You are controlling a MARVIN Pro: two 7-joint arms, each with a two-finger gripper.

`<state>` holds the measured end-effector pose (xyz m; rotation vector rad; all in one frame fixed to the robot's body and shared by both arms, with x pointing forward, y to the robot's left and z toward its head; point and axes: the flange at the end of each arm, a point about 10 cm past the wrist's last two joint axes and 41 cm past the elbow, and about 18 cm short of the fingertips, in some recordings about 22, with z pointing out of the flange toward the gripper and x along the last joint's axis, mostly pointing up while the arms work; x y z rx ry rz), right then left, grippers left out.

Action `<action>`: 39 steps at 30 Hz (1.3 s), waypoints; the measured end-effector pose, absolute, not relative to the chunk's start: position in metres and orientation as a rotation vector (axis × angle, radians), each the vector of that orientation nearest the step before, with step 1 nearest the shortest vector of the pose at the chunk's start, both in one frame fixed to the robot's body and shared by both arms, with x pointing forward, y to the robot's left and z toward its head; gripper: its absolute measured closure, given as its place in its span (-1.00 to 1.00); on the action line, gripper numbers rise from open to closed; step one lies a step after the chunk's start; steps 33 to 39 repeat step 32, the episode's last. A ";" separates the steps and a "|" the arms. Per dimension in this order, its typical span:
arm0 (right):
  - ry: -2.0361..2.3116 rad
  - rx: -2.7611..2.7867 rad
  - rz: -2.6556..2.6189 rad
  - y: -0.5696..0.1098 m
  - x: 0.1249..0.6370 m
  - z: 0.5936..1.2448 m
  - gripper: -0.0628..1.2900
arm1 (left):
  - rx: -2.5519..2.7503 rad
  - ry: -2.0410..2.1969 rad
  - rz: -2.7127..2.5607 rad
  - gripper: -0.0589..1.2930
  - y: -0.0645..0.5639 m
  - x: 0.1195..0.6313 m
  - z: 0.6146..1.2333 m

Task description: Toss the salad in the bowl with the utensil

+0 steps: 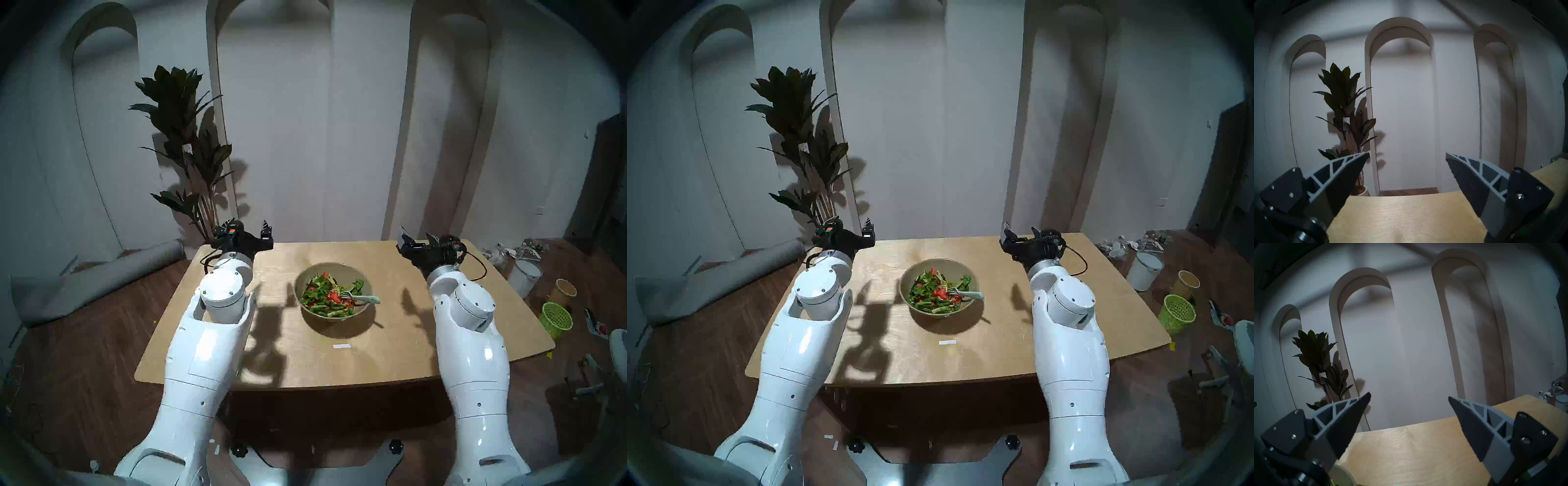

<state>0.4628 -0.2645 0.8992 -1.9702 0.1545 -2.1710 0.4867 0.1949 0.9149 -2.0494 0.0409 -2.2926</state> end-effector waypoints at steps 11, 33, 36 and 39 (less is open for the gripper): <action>0.134 -1.946 -2.196 -0.267 0.461 0.899 -0.87 | -2.065 0.052 -2.300 -0.88 0.197 0.488 0.916; 0.130 -1.936 -2.199 -0.265 0.461 0.899 -0.87 | -2.058 0.069 -2.299 -0.88 0.197 0.488 0.917; 0.130 -1.936 -2.199 -0.265 0.461 0.899 -0.87 | -2.058 0.069 -2.299 -0.88 0.197 0.488 0.917; 0.130 -1.936 -2.199 -0.265 0.461 0.899 -0.87 | -2.058 0.069 -2.299 -0.88 0.197 0.488 0.917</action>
